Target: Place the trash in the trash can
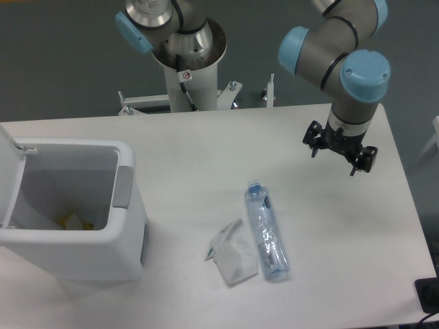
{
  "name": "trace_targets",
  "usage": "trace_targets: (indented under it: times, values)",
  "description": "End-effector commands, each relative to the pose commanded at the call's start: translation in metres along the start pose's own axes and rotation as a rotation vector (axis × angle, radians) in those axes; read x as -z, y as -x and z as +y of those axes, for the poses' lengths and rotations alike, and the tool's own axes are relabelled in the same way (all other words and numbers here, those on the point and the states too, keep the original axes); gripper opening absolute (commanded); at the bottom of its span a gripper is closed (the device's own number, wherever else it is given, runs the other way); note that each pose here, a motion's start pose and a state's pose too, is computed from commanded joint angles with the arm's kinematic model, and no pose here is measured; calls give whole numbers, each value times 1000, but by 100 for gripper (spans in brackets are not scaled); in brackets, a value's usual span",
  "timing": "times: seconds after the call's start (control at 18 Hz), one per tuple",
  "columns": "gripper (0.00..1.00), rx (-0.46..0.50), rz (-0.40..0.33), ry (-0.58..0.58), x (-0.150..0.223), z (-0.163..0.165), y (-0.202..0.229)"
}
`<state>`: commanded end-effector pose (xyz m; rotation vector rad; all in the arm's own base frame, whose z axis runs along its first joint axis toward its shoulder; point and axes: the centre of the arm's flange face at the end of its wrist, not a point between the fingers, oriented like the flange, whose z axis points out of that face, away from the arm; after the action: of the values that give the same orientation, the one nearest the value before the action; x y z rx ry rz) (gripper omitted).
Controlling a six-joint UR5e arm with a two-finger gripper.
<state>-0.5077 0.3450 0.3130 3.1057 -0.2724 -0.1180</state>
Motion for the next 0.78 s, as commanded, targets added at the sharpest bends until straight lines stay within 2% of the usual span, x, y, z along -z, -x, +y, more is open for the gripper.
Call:
trace_targets:
  times: [0.56, 0.78]
  values:
    - [100, 0, 0, -16, 3, -2, 1]
    - [100, 17, 6, -16, -1, -14, -1]
